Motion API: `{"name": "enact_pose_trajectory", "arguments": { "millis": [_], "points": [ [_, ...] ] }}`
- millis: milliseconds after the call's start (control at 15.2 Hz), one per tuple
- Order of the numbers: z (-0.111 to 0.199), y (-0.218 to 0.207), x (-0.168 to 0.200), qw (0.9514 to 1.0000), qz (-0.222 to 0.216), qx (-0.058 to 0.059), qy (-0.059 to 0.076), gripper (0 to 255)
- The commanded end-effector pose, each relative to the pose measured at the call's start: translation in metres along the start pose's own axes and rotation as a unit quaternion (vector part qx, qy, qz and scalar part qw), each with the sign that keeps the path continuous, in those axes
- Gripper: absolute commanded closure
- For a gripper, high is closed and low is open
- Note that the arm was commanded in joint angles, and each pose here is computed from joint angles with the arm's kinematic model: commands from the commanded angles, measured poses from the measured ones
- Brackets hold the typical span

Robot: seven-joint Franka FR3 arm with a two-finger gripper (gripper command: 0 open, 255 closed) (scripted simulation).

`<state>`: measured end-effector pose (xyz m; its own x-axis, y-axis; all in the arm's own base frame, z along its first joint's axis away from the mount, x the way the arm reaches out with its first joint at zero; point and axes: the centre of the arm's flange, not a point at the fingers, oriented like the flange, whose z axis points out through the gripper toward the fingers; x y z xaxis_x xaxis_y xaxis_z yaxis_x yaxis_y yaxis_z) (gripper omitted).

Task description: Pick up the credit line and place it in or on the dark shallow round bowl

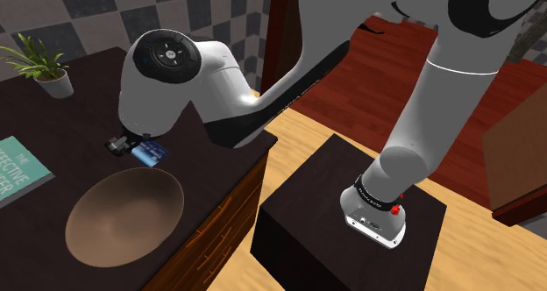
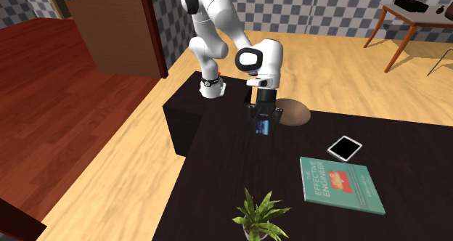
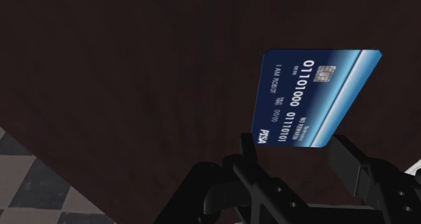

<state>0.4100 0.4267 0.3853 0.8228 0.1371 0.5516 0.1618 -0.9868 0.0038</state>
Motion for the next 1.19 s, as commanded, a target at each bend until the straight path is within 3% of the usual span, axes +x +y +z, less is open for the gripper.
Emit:
{"name": "enact_pose_trajectory", "arguments": {
  "millis": [0,990,1122],
  "points": [
    [-0.010,-0.001,0.006,1.0000,0.000,0.000,0.000,255],
    [-0.075,0.000,0.049,1.0000,0.000,0.000,0.000,255],
    [-0.088,-0.020,0.036,1.0000,0.000,0.000,0.000,255]
  ]
}}
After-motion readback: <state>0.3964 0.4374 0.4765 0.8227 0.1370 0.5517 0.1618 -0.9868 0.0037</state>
